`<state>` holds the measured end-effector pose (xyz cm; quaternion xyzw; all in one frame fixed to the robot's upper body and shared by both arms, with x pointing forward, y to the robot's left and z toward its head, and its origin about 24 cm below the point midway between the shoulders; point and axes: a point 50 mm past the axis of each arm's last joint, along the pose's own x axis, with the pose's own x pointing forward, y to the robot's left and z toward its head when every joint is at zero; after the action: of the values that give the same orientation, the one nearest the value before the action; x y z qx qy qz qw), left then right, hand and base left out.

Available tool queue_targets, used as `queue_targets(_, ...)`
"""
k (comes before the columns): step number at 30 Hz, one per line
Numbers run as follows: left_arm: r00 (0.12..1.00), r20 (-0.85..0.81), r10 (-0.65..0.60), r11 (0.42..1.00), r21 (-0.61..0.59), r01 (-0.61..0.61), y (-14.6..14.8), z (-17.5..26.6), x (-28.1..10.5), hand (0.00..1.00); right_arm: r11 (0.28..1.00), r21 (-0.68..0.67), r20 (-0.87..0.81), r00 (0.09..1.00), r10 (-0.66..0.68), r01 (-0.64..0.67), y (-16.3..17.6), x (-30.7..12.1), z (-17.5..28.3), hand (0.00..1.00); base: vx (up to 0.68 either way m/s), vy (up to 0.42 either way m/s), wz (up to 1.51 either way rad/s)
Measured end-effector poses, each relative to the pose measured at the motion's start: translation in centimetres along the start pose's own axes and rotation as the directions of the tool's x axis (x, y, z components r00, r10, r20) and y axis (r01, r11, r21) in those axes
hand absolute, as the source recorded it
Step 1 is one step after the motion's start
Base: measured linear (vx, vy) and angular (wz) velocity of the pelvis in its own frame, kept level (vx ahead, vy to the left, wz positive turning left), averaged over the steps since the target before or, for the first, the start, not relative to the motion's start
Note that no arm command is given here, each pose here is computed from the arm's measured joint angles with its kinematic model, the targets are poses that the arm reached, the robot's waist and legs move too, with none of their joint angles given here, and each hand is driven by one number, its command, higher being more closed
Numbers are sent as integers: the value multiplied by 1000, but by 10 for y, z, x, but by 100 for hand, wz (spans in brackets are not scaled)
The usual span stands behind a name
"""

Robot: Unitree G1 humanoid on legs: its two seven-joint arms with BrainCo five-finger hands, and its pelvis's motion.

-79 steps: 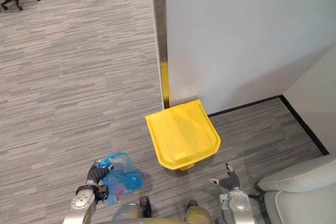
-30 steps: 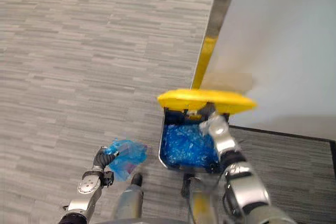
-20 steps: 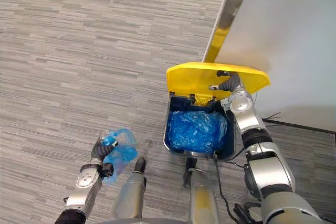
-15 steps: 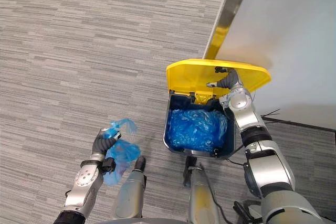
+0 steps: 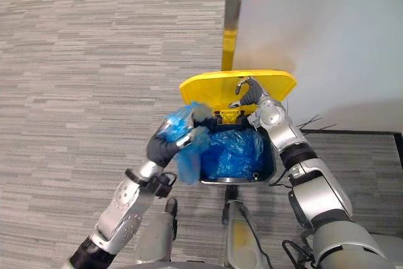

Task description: Gather rubbish on tea table into small bin, then transfer packed bag to large trash can.

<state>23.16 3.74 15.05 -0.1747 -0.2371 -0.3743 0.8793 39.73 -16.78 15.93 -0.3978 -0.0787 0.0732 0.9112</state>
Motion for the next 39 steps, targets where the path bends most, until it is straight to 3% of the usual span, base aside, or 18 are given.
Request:
queue_targets(2, 1000, 10, -2, 1000, 8, 2, 2, -4, 12, 100, 1000, -2, 4, 1000, -1, 1, -1, 1, 1, 0, 53, 22, -11)
queue_targets(5, 992, -85, 93, 992, 91, -85, 21, -29, 28, 100, 1000, -16, 19, 1000, 15, -14, 3, 3, 7, 0, 49, 16, -3)
queue_targets(9, 943, -233, 236, 949, 263, -173, 55, -57, 33, 100, 1000, -13, 65, 998, 5, -5, 3, 10, 25, 0, -2, -3, -4)
queue_targets(16, 879, -325, 350, 852, 499, -155, 88, -71, 50, 100, 993, -22, 191, 976, -108, 114, -30, 24, 75, 0, -38, 1, -2)
queue_targets(20, 743, -482, 464, 781, 618, -88, 116, -98, 27, 100, 986, -3, 233, 959, -161, 166, -39, 25, 89, 0, -8, 2, -8)
queue_targets(21, 718, -503, 481, 775, 628, -79, 119, -102, 22, 0, 984, 10, 253, 951, -176, 179, -41, 24, 94, 0, 26, 10, -5)
queue_targets(27, 676, -513, 530, 711, 703, -24, 133, -100, 20, 0, 973, 104, 387, 893, -230, 206, -52, 16, 128, 0, 42, 9, -11)
queue_targets(33, 661, -495, 564, 625, 779, 49, 140, -96, 20, 0, 969, 126, 424, 872, -245, 211, -51, 12, 134, 0, 1, -10, 4)
queue_targets(37, 667, -505, 549, 495, 839, 228, 140, -97, 19, 0, 972, 126, 458, 858, -233, 196, -44, 7, 133, 0, 9, 1, 2)
queue_targets(39, 676, -499, 542, 475, 846, 243, 139, -95, 21, 0, 973, 125, 459, 858, -231, 195, -43, 5, 129, 0, 18, 17, 0)
